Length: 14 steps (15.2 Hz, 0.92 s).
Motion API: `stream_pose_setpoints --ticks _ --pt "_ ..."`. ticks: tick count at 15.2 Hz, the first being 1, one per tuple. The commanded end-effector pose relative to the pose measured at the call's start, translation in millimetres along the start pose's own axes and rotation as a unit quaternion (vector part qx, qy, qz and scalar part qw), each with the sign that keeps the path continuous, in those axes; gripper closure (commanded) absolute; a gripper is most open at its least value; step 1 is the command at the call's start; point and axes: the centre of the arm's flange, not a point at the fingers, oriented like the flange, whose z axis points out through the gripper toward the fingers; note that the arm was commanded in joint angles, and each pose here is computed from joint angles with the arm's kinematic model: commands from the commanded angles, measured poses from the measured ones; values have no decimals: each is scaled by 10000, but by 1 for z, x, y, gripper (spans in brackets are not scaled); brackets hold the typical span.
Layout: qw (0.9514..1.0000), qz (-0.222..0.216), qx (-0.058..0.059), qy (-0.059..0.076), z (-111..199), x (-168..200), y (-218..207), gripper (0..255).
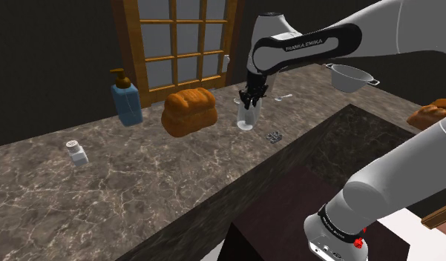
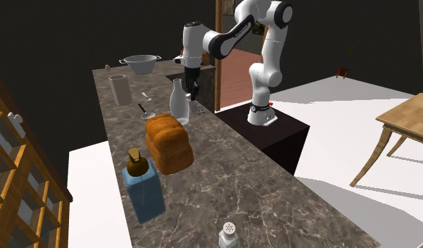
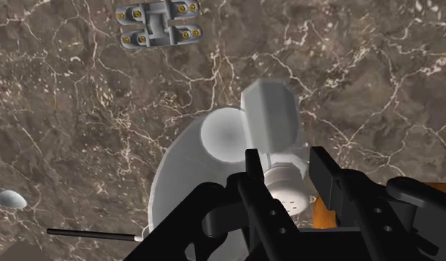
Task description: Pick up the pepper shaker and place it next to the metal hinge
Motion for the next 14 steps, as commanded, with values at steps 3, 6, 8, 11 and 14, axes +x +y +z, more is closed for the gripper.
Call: stream_pose_setpoints --ticks 3,6,8,11,14 --pt "10000 0 0 3 21 -1 -3 255" --pt "10000 0 0 3 37 -2 -4 255" --pt "10000 0 0 3 47 -3 -6 255" --pt "10000 0 0 3 63 -3 -7 255" --pt "10000 0 0 3 75 -4 -9 255"
